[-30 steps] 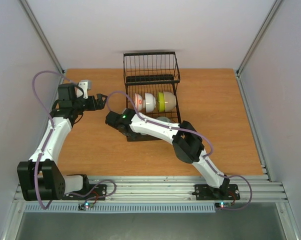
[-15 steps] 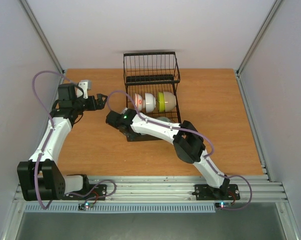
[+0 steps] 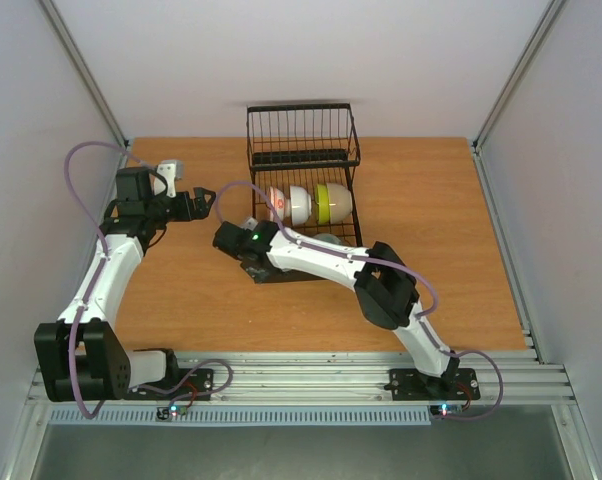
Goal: Load the bowls into the dish rack
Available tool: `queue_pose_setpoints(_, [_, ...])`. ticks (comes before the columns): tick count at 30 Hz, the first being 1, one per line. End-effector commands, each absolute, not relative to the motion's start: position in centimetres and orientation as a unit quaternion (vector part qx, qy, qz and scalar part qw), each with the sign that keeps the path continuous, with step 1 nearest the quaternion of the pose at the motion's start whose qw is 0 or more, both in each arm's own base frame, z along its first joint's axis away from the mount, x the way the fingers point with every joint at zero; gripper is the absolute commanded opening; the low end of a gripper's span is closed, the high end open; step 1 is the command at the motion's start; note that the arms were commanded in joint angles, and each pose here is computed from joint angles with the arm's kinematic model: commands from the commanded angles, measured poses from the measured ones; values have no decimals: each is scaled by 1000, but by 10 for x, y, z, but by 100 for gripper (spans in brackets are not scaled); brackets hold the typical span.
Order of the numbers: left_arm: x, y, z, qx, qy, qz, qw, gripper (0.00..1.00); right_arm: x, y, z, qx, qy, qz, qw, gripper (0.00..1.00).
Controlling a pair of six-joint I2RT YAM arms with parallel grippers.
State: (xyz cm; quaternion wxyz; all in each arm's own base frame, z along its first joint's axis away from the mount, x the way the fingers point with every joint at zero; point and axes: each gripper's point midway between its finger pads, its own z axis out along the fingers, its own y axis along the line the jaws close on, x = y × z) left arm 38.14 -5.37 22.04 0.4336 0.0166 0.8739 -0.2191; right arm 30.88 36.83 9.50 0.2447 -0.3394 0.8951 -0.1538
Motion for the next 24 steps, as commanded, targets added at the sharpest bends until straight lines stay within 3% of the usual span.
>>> queue_pose_setpoints(1, [384, -52, 234, 26, 860, -218, 460, 99, 291, 383, 113, -355, 894, -104, 251, 98])
queue_pose_setpoints(12, [382, -53, 237, 28, 859, -218, 463, 99, 289, 383, 124, -348, 895, -83, 266, 98])
queue_pose_setpoints(24, [381, -56, 236, 37, 860, -224, 458, 99, 289, 364, 190, -304, 888, 24, 345, 99])
